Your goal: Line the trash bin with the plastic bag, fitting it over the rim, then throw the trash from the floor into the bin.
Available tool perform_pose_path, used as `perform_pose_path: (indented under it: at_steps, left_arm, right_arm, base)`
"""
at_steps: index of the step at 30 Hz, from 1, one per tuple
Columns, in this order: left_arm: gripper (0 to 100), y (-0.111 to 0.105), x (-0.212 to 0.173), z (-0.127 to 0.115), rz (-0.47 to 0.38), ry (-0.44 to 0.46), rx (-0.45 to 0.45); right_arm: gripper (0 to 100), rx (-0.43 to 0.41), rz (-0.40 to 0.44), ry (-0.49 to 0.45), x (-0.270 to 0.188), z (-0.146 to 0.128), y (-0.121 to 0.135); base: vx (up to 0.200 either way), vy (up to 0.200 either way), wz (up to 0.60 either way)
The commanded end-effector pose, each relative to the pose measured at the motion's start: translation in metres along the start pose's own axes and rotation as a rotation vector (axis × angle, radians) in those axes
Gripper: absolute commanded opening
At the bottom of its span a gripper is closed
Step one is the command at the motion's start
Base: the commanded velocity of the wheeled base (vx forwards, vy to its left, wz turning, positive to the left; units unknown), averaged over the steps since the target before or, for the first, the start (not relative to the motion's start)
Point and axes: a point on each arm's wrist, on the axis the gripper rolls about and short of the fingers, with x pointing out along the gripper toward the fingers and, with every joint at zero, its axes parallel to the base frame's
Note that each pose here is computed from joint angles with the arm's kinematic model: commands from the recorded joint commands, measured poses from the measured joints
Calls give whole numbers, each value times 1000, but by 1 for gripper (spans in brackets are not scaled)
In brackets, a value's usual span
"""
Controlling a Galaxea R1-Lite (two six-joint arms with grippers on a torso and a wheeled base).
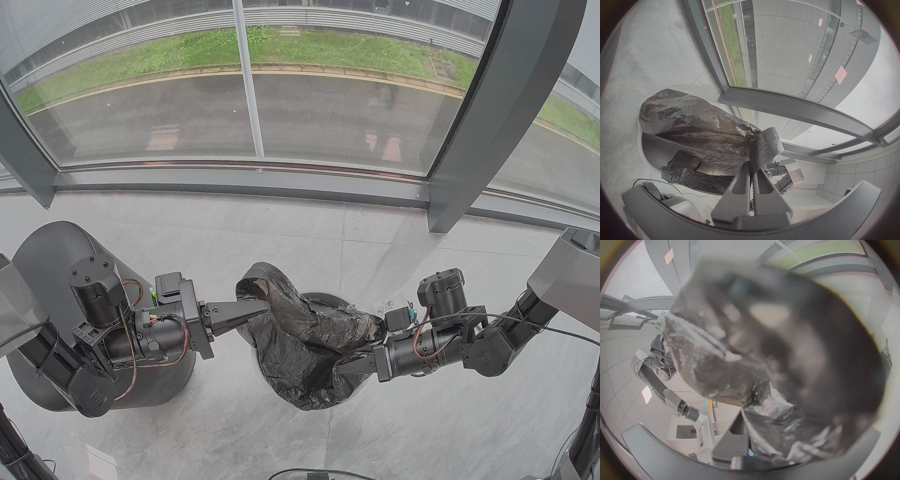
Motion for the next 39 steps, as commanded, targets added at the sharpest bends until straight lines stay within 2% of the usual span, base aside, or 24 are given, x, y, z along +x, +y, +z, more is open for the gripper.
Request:
perform_pose_path:
  at_steps: [1, 14, 20, 25, 33, 39]
  left_arm:
    - [0, 14, 4, 0, 22, 8, -29]
    - [0, 37, 1, -10, 19, 31, -34]
    - [0, 50, -5, -13, 54, 30, -69]
    - [0, 47, -8, -10, 47, 25, -62]
    - [0, 15, -16, -12, -18, 38, 8]
    - [0, 18, -22, -27, 6, 61, -31]
  right_arm:
    - [0, 14, -12, 11, 5, -3, -6]
    - [0, 11, -68, 14, -1, -10, -20]
    - [0, 7, -88, 22, -12, -18, -27]
    - [0, 5, -84, 17, -19, -20, -22]
    - [0, 1, -76, 13, -36, -27, -6]
    - [0, 4, -73, 34, -41, -38, 0]
  base:
    - [0, 0, 0]
    - [0, 0, 0]
    - [0, 0, 0]
    - [0, 0, 0]
    - [0, 0, 0]
    - [0, 0, 0]
